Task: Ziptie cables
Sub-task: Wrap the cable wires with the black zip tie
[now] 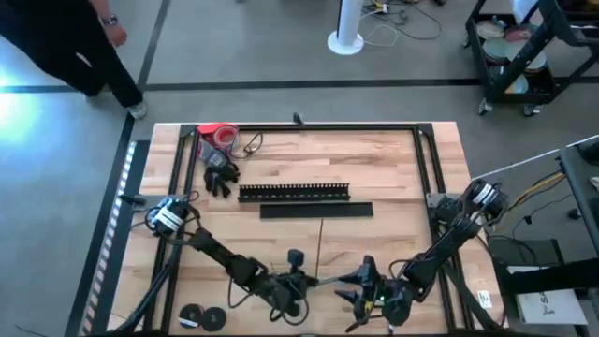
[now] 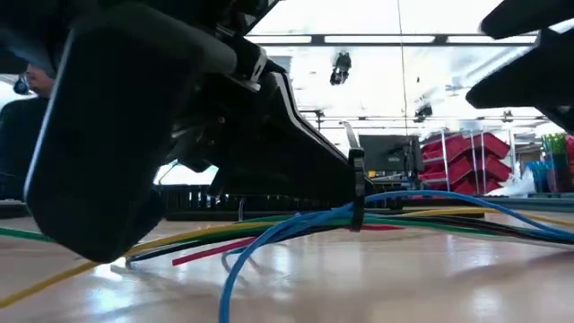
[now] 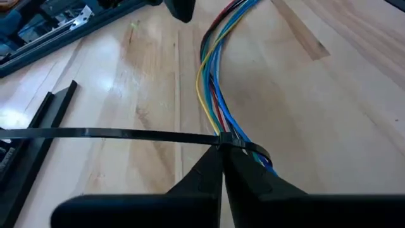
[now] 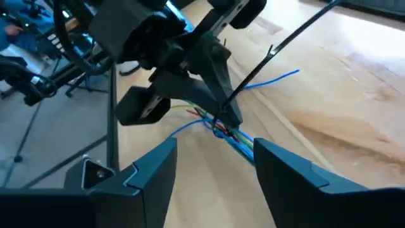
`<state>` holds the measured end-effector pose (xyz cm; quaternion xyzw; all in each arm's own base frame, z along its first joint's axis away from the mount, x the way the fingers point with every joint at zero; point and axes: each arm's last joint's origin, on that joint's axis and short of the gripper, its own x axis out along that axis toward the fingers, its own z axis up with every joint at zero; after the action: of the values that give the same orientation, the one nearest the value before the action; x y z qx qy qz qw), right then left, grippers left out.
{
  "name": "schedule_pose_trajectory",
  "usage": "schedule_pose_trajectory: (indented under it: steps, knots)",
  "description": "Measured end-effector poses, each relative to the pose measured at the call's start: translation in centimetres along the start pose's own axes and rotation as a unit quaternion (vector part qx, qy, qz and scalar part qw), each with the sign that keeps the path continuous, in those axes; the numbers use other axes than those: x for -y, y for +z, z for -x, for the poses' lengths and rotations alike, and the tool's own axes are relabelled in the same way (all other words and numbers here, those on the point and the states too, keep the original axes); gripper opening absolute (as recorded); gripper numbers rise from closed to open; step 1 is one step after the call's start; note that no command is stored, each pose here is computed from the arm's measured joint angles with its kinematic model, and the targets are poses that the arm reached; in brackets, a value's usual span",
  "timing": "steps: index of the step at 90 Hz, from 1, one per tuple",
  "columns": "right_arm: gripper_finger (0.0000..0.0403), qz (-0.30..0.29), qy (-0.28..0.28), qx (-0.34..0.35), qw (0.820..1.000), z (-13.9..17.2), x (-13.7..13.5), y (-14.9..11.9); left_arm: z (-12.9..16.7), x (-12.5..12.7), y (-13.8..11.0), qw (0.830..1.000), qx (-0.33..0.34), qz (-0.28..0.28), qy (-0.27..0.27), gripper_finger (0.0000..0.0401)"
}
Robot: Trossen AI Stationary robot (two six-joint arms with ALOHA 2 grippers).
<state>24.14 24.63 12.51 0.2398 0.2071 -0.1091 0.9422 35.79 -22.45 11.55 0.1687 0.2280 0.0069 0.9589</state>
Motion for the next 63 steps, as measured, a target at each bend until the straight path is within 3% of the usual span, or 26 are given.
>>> schedule_pose_trajectory:
  steps: [37,63]
  knots:
    - [0.0187,-0.001,-0.002,0.003,1.0,-0.23,0.07,0.23,0.0,0.02,-0.01,1.0,0.0,0.0,0.0,0.0]
    - [0.0173,0.006,0.027,0.022,0.999,-0.2,-0.72,0.73,0.0,0.02,0.01,1.0,0.001,-0.003,0.0,0.0]
